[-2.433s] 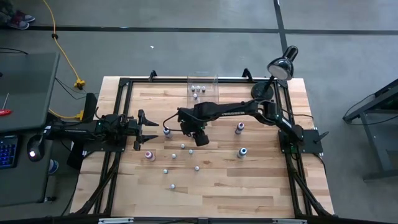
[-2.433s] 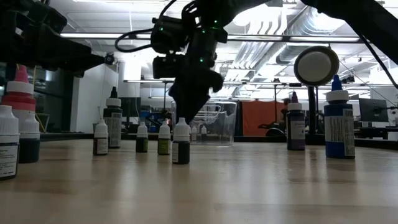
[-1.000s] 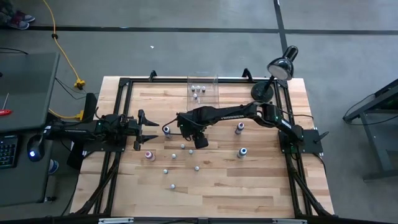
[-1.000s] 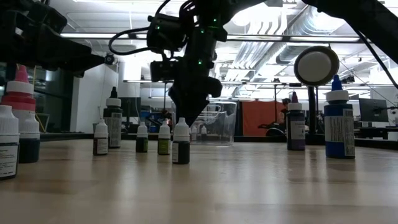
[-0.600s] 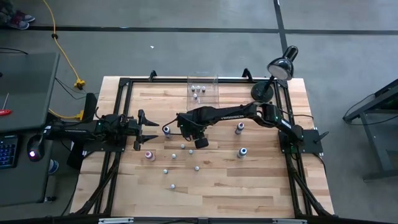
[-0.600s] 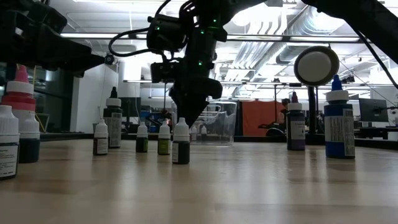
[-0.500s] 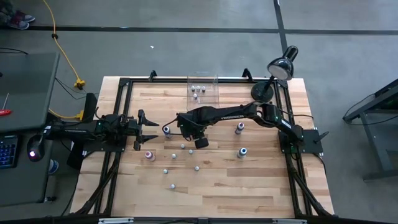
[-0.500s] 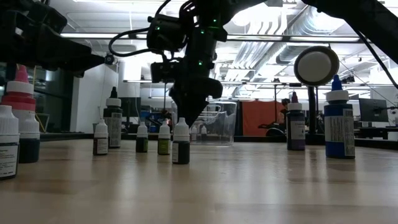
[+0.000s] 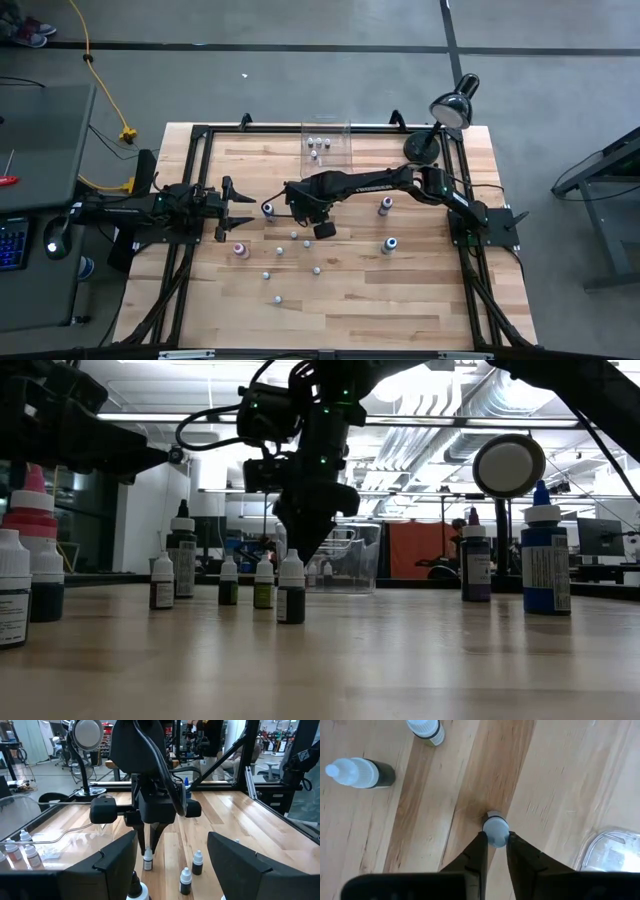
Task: Pick & Place food coloring
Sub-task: Put the small food coloring bottle into the transparent bin
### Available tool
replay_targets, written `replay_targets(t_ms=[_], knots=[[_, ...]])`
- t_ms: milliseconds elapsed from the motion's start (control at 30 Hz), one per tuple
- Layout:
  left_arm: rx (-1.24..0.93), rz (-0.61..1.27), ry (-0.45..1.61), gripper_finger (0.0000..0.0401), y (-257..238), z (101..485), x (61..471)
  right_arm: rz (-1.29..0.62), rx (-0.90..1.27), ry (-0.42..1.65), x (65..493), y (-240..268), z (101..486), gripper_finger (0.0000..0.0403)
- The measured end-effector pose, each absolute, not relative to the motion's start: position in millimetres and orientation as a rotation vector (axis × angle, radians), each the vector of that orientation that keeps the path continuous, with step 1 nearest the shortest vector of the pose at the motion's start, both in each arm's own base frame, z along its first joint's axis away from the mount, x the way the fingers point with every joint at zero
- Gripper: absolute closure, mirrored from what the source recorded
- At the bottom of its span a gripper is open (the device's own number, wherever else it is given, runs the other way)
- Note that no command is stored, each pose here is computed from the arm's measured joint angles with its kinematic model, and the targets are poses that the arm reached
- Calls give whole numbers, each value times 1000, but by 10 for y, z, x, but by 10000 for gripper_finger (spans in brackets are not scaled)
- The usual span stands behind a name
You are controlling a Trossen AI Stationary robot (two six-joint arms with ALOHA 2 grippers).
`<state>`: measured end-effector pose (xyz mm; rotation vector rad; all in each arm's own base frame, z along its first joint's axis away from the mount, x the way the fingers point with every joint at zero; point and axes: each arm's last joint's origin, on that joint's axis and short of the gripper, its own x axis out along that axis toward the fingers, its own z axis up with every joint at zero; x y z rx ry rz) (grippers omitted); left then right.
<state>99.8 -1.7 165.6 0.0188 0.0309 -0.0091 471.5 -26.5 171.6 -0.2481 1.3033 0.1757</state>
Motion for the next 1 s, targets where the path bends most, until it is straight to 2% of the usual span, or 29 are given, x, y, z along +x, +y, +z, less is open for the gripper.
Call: replay_targets(t_ms=[167,1000], knots=[[19,-9,31,162,-16,1657,998,184,-248,1308,4710,-242,1717,365],[19,-9,31,162,-16,1657,998,183,-233,1317,4662,-184,1812,368]])
